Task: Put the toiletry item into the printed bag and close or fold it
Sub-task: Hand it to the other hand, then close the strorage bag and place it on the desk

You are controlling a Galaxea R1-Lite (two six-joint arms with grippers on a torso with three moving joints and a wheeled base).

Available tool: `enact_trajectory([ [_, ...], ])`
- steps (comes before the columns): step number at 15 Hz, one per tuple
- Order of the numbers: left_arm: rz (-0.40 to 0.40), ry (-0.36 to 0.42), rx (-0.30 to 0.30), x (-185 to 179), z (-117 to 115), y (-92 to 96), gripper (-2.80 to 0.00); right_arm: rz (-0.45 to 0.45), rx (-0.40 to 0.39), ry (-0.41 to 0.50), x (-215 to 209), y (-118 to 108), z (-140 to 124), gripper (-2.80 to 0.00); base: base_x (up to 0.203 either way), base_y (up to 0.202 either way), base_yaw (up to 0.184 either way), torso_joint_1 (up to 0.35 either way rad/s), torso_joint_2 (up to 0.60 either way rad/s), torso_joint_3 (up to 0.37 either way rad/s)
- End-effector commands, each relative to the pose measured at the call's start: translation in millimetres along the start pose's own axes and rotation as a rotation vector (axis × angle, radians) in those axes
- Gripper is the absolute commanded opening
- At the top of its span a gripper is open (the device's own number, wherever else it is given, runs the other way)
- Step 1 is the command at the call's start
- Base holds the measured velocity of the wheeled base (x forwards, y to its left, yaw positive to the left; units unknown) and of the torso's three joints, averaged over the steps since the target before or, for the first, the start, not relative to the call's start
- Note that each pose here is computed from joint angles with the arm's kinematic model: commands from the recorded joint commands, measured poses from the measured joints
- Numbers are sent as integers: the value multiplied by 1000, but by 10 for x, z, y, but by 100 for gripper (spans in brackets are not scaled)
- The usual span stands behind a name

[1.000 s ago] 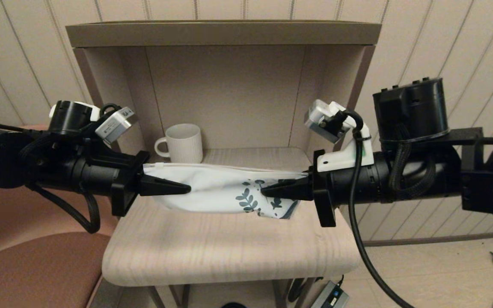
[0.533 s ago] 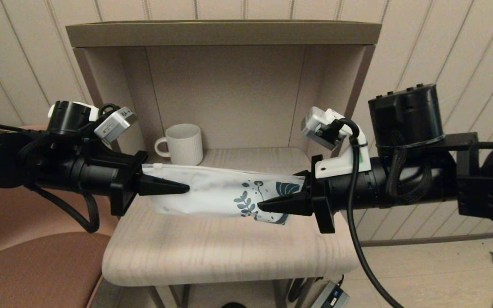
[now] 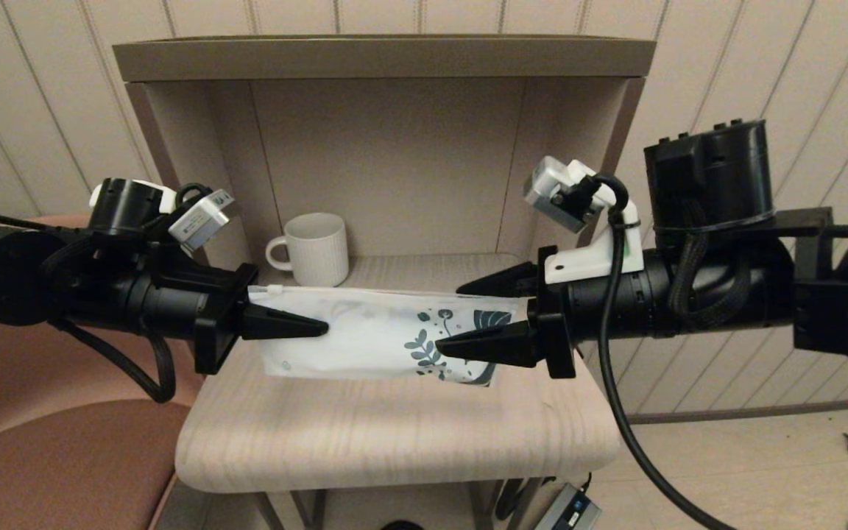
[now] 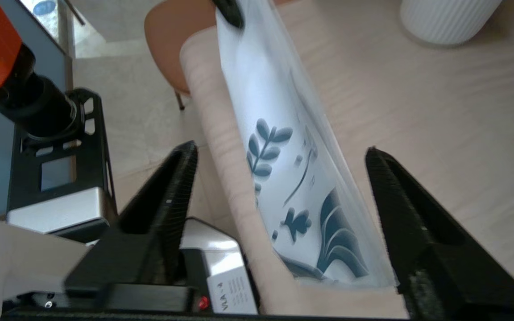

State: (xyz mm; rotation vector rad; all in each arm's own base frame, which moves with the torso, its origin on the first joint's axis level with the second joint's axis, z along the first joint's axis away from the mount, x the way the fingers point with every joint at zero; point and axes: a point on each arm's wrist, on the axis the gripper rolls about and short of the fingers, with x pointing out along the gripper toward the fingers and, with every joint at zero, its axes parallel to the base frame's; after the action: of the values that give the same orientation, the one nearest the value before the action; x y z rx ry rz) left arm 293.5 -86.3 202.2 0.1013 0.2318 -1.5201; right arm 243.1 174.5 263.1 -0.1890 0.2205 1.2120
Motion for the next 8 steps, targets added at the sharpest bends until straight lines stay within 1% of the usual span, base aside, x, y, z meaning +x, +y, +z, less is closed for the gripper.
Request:
enact_trajectory([
  [1,-18,1,-4,42,-20,2,-280,0,-10,-15,-6,-11,56,0,0,0,0,0,0,0],
  [2,-28,9,-4,95,-22,-19,-280,-3,-23,-41,-11,-21,156,0,0,0,0,0,0,0],
  [4,-16,50,1,203,-29,-56,-280,6,1,-62,114,-82,256,0,0,0,0,0,0,0],
  [5,-15,60,7,239,-19,-76,-280,24,5,-67,160,-49,310,0,0,0,0,0,0,0],
  [7,-7,79,21,303,10,-93,-280,53,31,-26,209,-21,353,0,0,0,0,0,0,0],
  [8,3,96,35,359,30,-99,-280,90,43,-6,217,20,386,0,0,0,0,0,0,0],
])
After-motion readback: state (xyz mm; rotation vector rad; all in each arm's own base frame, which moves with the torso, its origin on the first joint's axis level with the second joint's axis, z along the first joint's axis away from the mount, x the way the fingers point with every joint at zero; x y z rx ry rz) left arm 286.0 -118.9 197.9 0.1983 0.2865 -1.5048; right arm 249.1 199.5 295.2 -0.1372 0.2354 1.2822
